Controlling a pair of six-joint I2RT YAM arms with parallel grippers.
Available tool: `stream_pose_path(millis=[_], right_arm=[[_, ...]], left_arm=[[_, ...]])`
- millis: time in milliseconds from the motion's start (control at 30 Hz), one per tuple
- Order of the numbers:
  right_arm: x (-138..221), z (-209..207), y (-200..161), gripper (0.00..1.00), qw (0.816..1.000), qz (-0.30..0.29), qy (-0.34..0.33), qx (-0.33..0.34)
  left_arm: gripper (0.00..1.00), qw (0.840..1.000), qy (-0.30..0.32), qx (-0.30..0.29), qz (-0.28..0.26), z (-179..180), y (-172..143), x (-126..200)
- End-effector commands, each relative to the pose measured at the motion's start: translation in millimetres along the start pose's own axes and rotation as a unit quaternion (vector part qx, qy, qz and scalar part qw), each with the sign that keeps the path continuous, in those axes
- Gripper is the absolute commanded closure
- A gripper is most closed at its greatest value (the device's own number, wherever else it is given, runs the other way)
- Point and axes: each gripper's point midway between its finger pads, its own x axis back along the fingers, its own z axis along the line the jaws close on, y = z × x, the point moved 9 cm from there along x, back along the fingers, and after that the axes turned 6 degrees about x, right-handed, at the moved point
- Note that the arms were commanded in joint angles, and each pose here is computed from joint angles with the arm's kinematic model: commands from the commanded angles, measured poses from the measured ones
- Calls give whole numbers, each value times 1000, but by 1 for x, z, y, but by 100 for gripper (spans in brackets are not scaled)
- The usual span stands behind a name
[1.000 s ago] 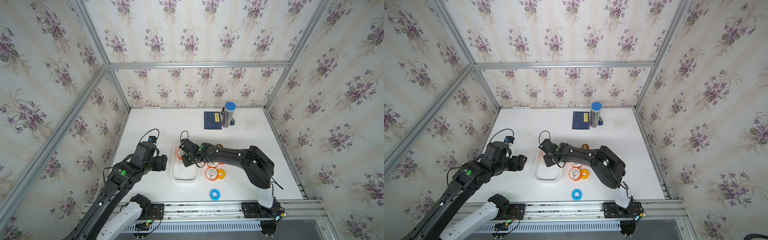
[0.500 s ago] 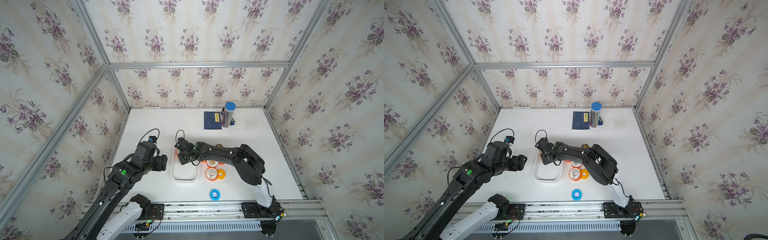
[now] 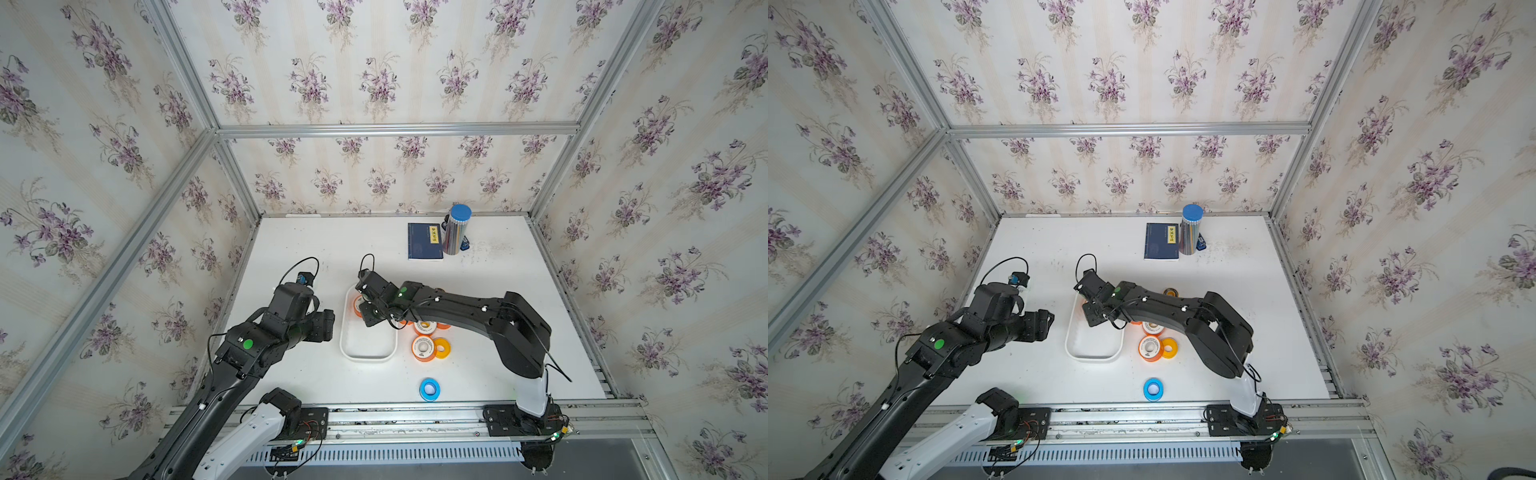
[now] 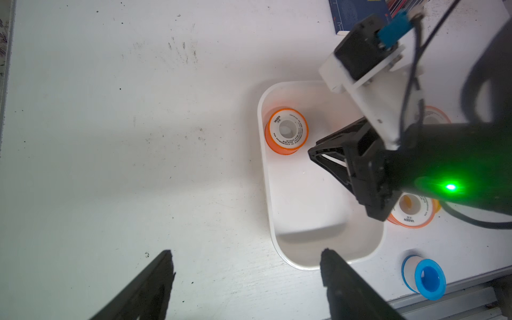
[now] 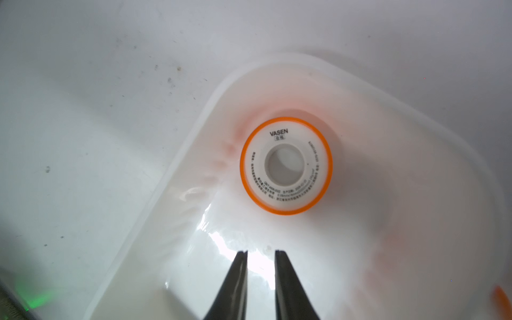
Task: Put the sealing tape into the storage box
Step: Place the sealing tape in the storage box, then pick up the sealing tape at the center of the board.
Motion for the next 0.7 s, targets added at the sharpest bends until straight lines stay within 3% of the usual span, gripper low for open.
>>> stream_pose_path(millis=[0, 200, 333, 500, 667], right_arm=[[30, -5, 10, 72, 999, -53, -1, 12], [90, -60, 2, 67, 988, -146, -33, -36], [122, -122, -25, 66, 967, -202, -101, -118], [147, -191, -73, 59, 926, -254, -159, -228], [156, -241, -125, 47, 873, -276, -243, -321]], left_arm=[[17, 1000, -1, 1, 0, 0, 0, -1], [17, 1000, -10, -3, 4, -2, 0, -3], [17, 1000, -19, -5, 11, -5, 1, -5], [18, 999, -26, -12, 21, -8, 2, -9], [18, 999, -35, -16, 37, -12, 3, -14]])
